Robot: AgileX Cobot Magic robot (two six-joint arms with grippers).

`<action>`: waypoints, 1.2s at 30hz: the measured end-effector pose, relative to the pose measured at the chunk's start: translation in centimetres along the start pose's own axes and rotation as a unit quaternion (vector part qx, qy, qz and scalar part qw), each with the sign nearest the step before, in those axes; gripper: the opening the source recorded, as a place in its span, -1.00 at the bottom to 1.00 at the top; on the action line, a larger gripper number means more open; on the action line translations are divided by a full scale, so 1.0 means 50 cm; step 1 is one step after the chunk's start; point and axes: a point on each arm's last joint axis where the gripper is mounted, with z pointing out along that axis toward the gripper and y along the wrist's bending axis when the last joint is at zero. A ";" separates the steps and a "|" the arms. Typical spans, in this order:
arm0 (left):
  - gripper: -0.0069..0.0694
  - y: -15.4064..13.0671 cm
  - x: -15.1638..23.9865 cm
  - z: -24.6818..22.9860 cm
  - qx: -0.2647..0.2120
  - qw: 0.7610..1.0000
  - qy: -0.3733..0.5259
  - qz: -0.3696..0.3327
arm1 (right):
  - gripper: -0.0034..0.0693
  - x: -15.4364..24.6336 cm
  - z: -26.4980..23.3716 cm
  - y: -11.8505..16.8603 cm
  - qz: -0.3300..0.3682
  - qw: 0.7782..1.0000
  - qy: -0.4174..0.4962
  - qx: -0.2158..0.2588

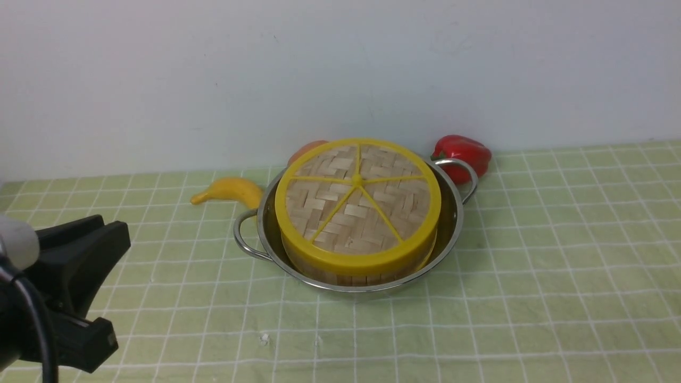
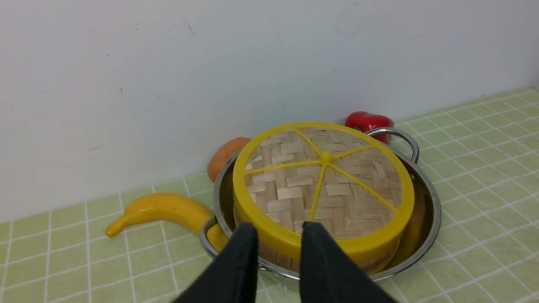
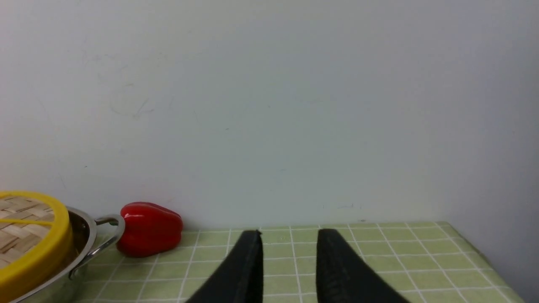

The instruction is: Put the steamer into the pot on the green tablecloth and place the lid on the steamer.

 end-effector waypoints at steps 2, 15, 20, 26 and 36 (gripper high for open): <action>-0.43 0.008 0.006 -0.017 -0.023 1.000 -0.013 0.007 | -0.30 0.001 0.000 0.000 0.000 1.000 0.001 0.000; -0.37 0.041 0.256 -0.076 -0.216 0.975 -0.006 0.054 | -0.25 0.001 0.000 0.000 0.000 1.000 0.001 0.000; -0.36 0.044 0.306 -0.063 -0.217 0.975 0.020 0.048 | -0.25 0.001 0.000 0.000 0.000 1.000 0.002 0.000; -0.35 0.045 0.307 -0.062 -0.217 0.975 0.018 0.049 | -0.25 0.001 0.001 0.000 0.000 1.000 0.002 0.000; -0.29 0.045 0.307 -0.062 -0.217 0.975 0.018 0.049 | -0.25 0.001 0.001 0.000 0.000 1.000 0.002 0.000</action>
